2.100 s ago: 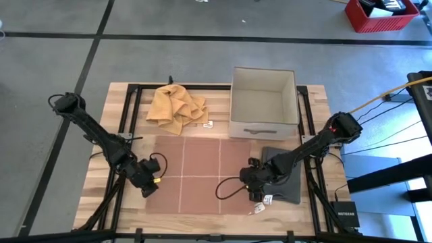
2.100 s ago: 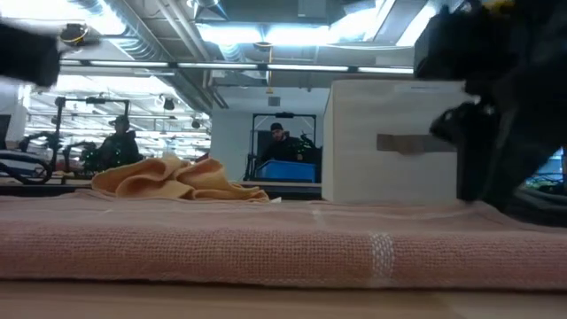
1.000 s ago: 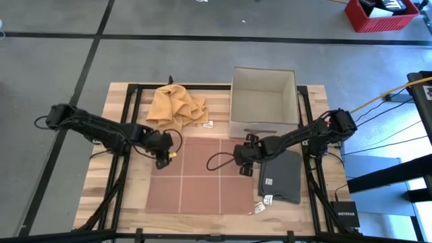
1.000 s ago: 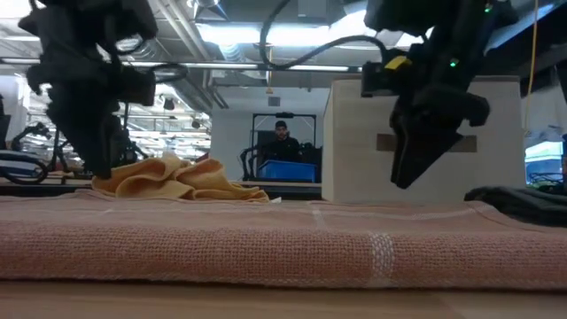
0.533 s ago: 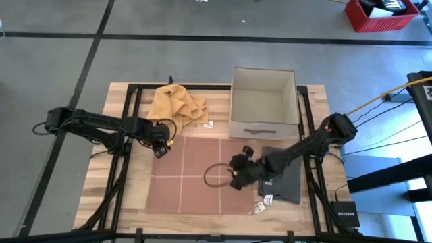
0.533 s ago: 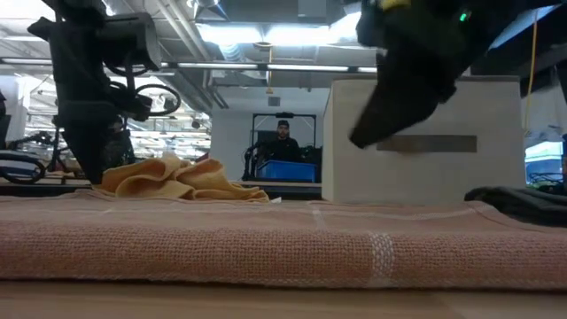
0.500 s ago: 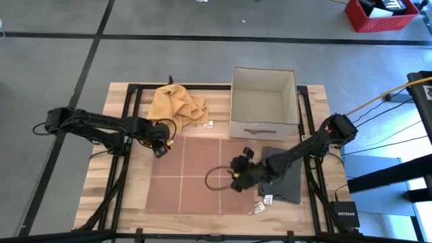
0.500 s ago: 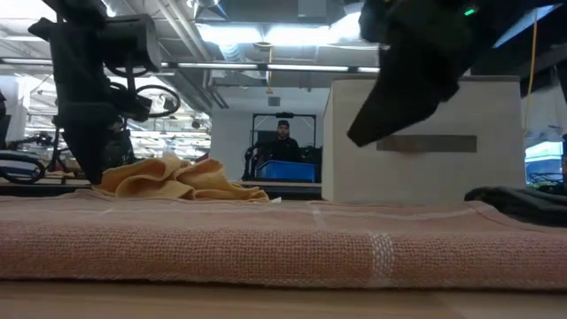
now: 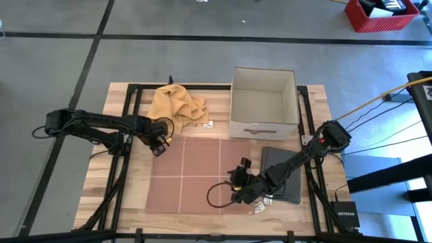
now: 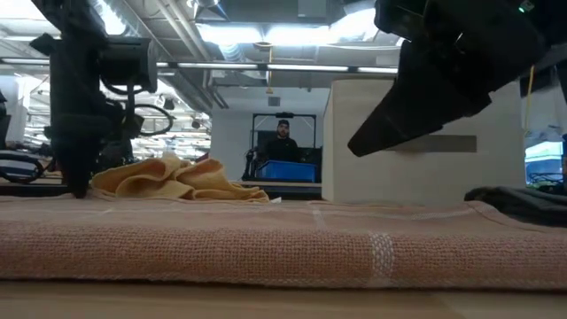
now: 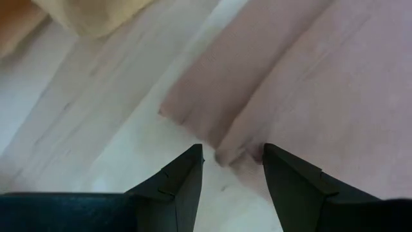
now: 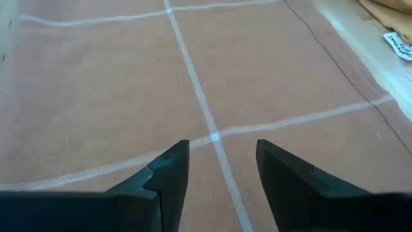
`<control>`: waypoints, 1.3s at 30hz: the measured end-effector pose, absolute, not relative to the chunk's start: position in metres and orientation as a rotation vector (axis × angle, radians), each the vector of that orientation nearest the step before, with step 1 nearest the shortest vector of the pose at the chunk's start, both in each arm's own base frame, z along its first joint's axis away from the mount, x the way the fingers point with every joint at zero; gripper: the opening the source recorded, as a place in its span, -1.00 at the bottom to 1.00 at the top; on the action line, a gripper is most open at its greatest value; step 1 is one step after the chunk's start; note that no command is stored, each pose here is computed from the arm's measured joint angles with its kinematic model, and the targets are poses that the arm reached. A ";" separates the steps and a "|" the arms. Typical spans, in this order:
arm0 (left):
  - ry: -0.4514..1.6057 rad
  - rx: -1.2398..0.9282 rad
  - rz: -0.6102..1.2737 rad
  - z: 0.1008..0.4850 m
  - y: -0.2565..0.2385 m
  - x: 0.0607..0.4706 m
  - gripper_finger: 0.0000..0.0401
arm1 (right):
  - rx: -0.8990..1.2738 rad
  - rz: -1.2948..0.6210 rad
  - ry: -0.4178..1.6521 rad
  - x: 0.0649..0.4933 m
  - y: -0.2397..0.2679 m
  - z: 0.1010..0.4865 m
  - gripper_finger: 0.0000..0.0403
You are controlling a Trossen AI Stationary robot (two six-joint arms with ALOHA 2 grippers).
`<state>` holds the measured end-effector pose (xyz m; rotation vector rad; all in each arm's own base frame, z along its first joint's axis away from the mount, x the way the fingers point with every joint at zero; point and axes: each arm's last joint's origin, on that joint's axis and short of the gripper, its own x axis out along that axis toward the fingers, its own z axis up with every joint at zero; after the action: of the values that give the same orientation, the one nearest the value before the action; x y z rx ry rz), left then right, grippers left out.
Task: Fold towel
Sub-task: Fold the light orange towel
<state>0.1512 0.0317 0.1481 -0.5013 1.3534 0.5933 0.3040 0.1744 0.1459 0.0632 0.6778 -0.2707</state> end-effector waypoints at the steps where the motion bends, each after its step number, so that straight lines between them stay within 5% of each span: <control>1: 1.343 -0.502 0.592 0.148 0.032 0.152 -0.23 | 0.063 -0.271 0.678 0.304 0.174 0.146 -0.09; 29: 1.124 -0.684 0.260 0.168 0.025 0.165 -0.23 | 0.057 -0.280 0.673 0.304 0.174 0.146 -0.09; 39: 1.203 -0.677 0.297 0.152 0.018 0.160 -0.23 | 0.056 -0.280 0.673 0.304 0.174 0.146 -0.09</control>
<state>0.1600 0.0184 0.1519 -0.6766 1.2035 0.2973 0.3041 0.1738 0.1463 0.0560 0.6725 -0.2805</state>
